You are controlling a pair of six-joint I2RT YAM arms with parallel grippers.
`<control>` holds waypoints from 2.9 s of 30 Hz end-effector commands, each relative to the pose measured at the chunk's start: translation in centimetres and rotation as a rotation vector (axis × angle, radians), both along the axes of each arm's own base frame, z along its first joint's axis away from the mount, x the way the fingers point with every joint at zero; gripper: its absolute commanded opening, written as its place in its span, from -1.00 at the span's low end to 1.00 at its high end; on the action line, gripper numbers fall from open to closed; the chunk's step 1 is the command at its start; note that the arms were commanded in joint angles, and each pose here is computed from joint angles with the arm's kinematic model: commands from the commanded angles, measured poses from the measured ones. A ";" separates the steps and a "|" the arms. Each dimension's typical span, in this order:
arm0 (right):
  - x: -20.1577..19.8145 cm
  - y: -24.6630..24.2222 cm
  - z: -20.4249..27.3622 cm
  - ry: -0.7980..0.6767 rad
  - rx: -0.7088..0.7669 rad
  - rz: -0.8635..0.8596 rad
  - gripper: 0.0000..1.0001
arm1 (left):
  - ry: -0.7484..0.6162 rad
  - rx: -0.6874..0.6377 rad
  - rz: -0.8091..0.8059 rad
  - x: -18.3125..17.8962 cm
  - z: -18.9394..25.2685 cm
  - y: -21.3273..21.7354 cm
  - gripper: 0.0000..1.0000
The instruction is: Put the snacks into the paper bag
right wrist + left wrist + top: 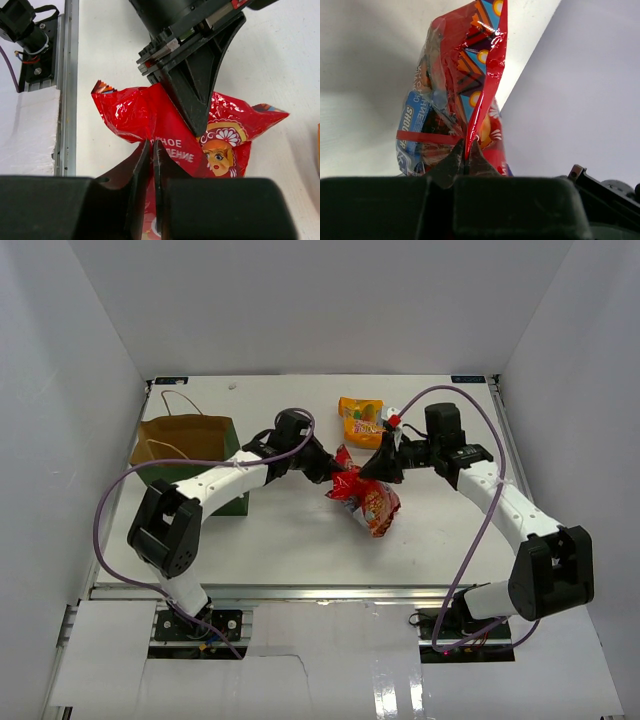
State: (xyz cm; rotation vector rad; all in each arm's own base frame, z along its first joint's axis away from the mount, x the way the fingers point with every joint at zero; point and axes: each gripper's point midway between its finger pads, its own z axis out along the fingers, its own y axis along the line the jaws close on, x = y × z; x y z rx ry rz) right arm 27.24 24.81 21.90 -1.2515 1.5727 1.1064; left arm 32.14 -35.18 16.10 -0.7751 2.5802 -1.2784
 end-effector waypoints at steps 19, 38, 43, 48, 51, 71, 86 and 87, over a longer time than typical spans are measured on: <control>-0.1 -2.1 11.3 -0.134 0.160 0.042 0.13 | -0.788 -0.683 -0.120 -5.3 24.9 5.2 -1.00; 4.8 -6.0 9.2 -0.121 0.097 -0.213 0.20 | -1.304 -0.651 0.545 -7.7 45.7 20.5 -1.00; 5.4 -6.4 7.5 -0.097 0.078 -0.245 0.20 | -1.439 -0.535 0.775 -9.5 49.7 25.3 -1.00; 5.8 -6.6 6.7 -0.088 0.068 -0.261 0.21 | -1.425 -0.416 0.990 -9.4 50.5 29.2 -1.00; 5.9 -6.6 6.4 -0.087 0.063 -0.270 0.21 | -1.385 -0.344 1.107 -8.9 49.8 31.2 -1.00; 6.7 -7.1 5.4 -0.077 0.042 -0.305 0.22 | -1.156 0.092 1.504 -7.0 44.4 38.5 -1.00; 6.5 -7.5 5.2 -0.078 0.041 -0.314 0.22 | -1.058 0.256 1.516 -3.4 39.7 38.1 -1.00; 6.5 -7.5 5.2 -0.078 0.041 -0.315 0.22 | -1.047 0.262 1.512 -3.2 39.3 38.0 -1.00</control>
